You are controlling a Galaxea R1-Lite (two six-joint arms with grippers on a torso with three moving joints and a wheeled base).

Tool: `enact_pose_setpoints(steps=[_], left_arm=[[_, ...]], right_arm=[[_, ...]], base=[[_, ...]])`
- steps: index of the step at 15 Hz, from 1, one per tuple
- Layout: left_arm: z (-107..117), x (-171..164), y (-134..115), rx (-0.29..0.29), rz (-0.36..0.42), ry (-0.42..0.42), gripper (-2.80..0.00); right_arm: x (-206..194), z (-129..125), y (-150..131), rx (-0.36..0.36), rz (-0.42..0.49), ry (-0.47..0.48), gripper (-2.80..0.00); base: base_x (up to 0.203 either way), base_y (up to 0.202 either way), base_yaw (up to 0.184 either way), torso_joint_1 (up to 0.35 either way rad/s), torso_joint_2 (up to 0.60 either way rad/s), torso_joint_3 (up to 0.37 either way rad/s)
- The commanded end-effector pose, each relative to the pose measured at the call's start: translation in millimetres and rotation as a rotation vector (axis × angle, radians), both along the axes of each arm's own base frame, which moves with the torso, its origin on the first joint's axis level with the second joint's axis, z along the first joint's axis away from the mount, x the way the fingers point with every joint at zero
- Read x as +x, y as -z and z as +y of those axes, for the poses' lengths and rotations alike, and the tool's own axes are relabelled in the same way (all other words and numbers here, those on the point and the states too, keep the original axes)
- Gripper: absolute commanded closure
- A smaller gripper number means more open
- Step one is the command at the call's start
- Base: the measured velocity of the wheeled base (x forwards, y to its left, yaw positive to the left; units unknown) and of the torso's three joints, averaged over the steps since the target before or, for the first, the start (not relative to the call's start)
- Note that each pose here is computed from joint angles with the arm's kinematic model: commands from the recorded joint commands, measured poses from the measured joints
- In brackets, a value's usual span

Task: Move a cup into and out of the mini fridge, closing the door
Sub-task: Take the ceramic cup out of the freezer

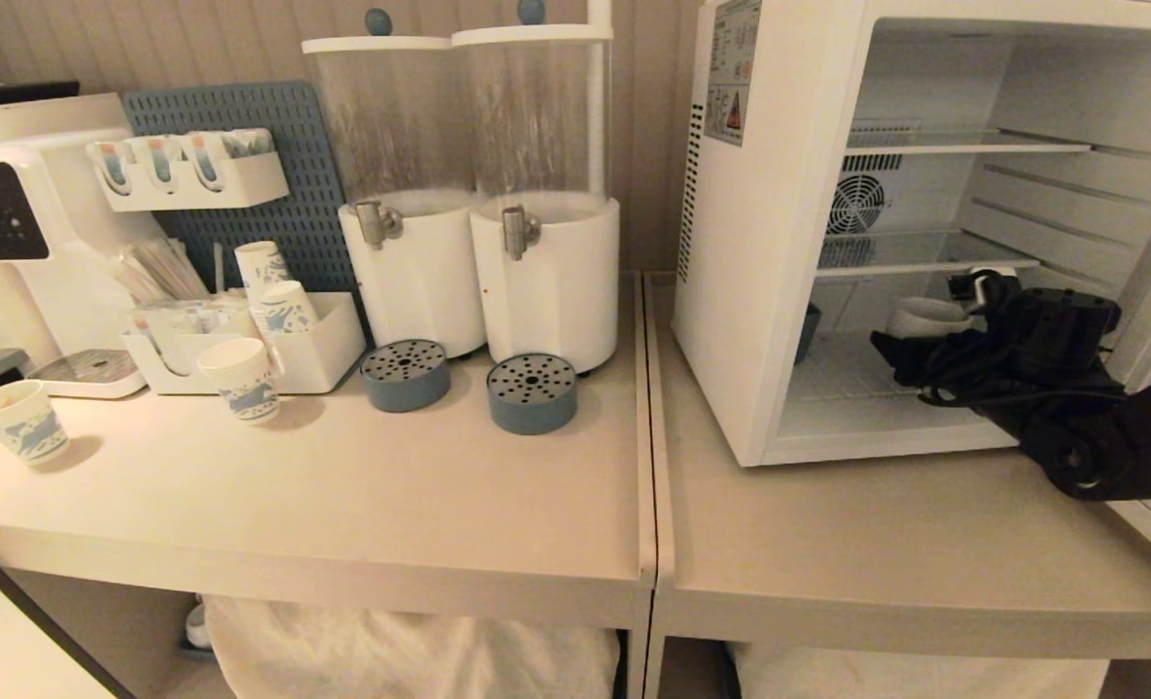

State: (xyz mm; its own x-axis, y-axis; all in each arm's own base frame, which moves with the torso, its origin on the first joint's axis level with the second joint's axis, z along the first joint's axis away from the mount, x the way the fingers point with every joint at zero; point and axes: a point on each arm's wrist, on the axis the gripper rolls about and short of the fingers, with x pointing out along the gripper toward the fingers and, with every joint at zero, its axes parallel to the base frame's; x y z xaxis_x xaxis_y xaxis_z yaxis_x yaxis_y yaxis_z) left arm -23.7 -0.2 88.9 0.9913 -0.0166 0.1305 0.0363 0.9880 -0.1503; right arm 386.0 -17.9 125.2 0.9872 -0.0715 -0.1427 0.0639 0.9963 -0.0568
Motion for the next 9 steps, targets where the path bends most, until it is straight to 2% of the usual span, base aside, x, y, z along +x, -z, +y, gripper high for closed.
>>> enact_pose_setpoints(steps=[1,9], left_arm=[[0,3,11,-0.001,0.034,0.001,0.00],[0,3,11,-0.002,0.034,0.001,0.00]], right_arm=[[-18,1,-17,0.000,-0.031,0.000,0.00],[-101,8,-61,0.015,-0.105,-0.010,0.00]], base=[[0.000,0.000,0.000,0.000,0.00,0.000],[0.000,0.000,0.000,0.000,0.00,0.000]])
